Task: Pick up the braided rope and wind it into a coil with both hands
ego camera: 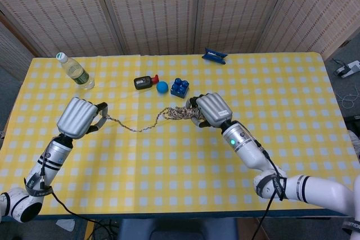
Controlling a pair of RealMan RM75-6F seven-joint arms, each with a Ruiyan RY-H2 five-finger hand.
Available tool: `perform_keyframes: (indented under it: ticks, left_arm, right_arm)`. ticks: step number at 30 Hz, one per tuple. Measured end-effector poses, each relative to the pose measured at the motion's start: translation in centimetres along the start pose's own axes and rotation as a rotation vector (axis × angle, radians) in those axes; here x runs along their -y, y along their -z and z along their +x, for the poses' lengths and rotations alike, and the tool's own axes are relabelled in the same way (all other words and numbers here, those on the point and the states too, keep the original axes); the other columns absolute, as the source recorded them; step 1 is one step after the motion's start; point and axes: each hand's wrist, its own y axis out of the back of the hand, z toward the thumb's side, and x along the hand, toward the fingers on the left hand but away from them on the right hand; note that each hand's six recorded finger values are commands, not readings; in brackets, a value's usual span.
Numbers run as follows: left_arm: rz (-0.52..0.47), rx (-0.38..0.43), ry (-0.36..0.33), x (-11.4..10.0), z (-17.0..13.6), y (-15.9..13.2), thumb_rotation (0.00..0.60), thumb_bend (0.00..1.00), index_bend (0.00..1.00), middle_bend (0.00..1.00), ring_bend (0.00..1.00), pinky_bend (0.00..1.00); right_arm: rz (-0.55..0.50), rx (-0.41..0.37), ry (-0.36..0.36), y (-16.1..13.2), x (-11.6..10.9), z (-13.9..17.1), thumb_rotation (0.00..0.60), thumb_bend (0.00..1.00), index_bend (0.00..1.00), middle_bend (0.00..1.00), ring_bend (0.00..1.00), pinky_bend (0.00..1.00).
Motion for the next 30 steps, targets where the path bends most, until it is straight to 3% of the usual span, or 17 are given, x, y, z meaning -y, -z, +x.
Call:
perform_keyframes:
  ticks: [8, 14, 22, 30]
  left_arm:
    - [-0.07, 0.103, -0.119, -5.2, 1.4, -4.1, 0.6, 0.38, 0.75, 1.0, 0.96, 1.0]
    - [-0.159, 0.154, -0.187, -7.9, 2.8, -6.5, 0.6, 0.38, 0.73, 0.98, 0.9, 1.0]
    - [-0.25, 0.155, -0.187, -9.0, 4.7, -8.1, 0.6, 0.38, 0.72, 0.96, 0.87, 1.0]
    - [-0.297, 0.072, -0.173, -9.1, 7.3, -7.8, 0.6, 0.38, 0.72, 0.96, 0.87, 1.0]
  right_arm:
    - [0.012, -0.028, -0.019, -3.5, 0.0, -2.5, 0.6, 0.5, 0.61, 0.52, 0.45, 0.48]
    - [0.022, -0.039, -0.024, -5.7, -0.2, -4.1, 0.6, 0.5, 0.62, 0.52, 0.45, 0.48]
    - [-0.001, -0.081, -0.018, -7.7, 0.1, -4.5, 0.6, 0.5, 0.62, 0.52, 0.45, 0.48]
    - [-0.049, -0.141, -0.015, -8.4, 1.1, -3.7, 0.6, 0.5, 0.62, 0.52, 0.45, 0.48]
